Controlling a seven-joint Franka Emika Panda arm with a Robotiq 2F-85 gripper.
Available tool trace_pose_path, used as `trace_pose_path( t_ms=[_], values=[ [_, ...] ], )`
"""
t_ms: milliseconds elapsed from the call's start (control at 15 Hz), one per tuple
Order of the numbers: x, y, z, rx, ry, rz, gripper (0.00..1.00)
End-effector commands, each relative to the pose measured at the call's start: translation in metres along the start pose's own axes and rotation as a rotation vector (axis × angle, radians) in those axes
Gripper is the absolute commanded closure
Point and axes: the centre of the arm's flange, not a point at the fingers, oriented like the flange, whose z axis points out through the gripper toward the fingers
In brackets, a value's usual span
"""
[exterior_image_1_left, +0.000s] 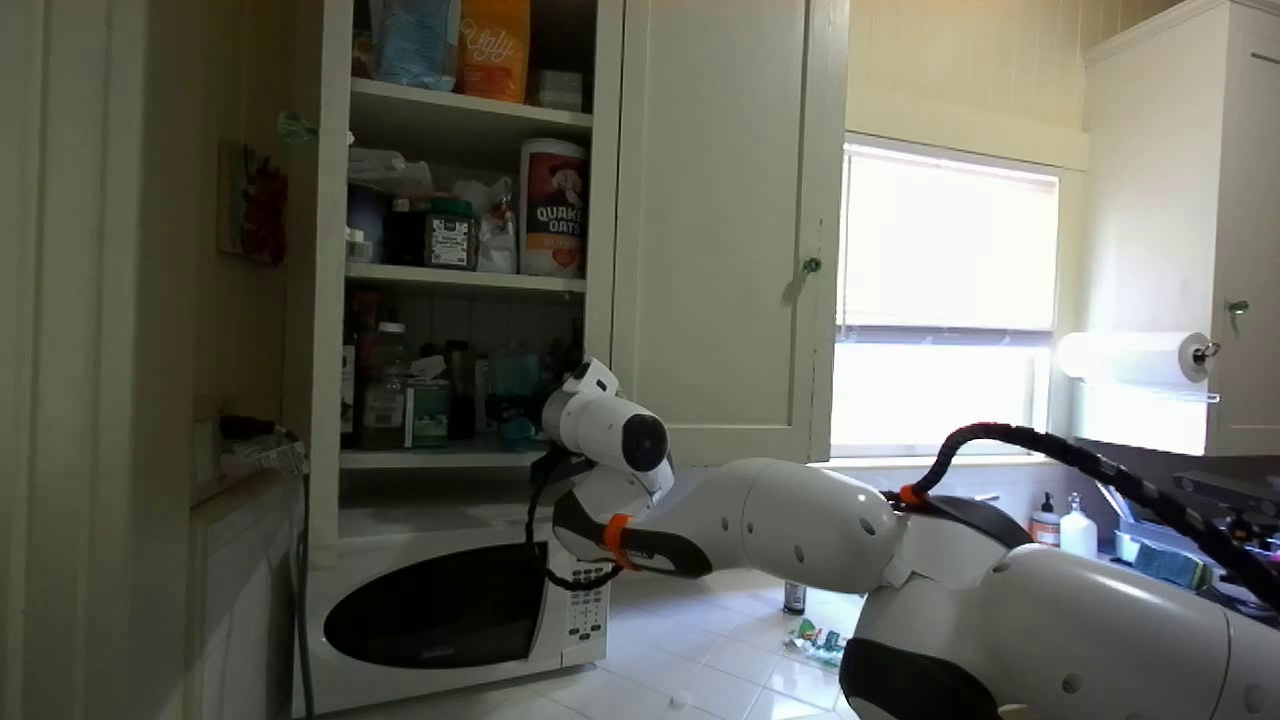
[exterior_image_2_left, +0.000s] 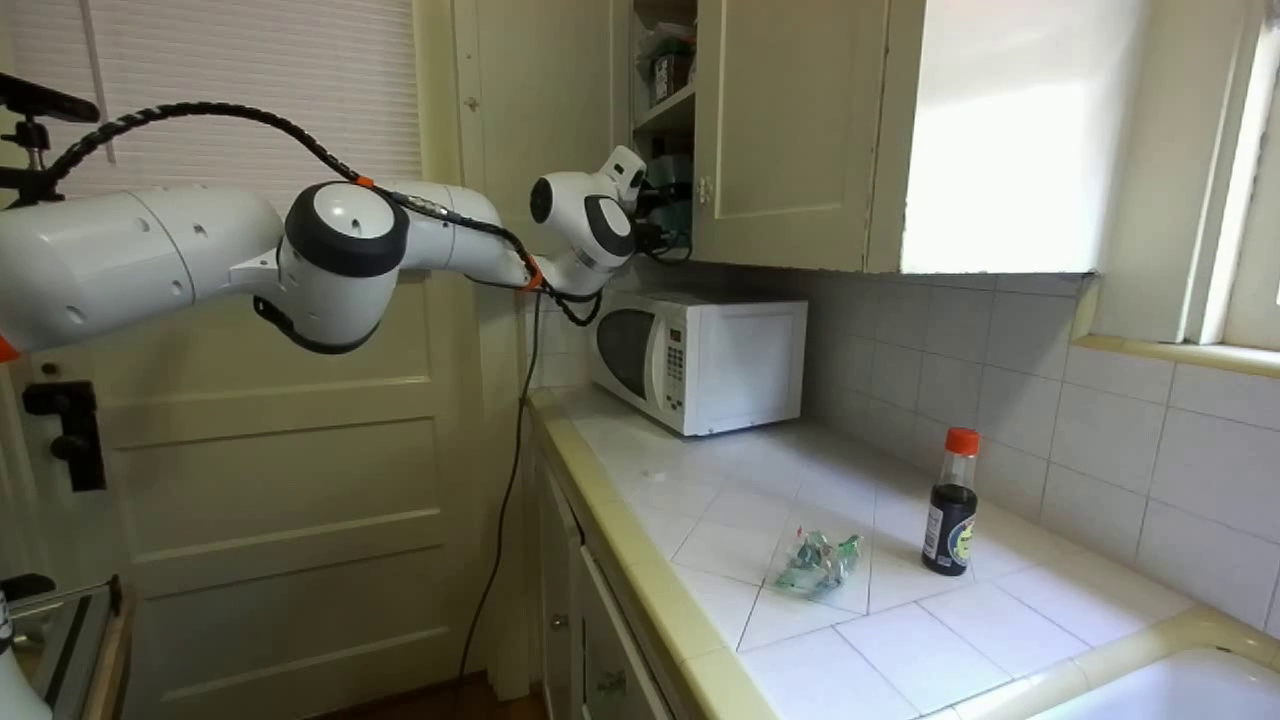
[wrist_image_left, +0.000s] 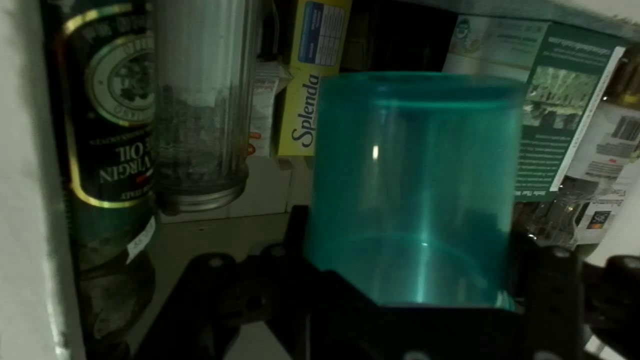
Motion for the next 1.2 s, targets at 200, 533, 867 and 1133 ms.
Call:
trace_pose_path(
  t_ms=[200, 533, 867, 1133],
  values=[
    [0.003, -0.0042, 0.0235, -0.009, 0.001, -0.011, 0.42],
    [-0.0014, -0.0017, 0.0224, -0.007, -0.01, -0.013, 0.42],
    [-0.0052, 0.0001, 0.0214, -0.007, -0.017, 0.002, 0.06],
    [-0.0056, 0.0008, 0.0219, 0.003, -0.014, 0.02, 0.0]
  ],
)
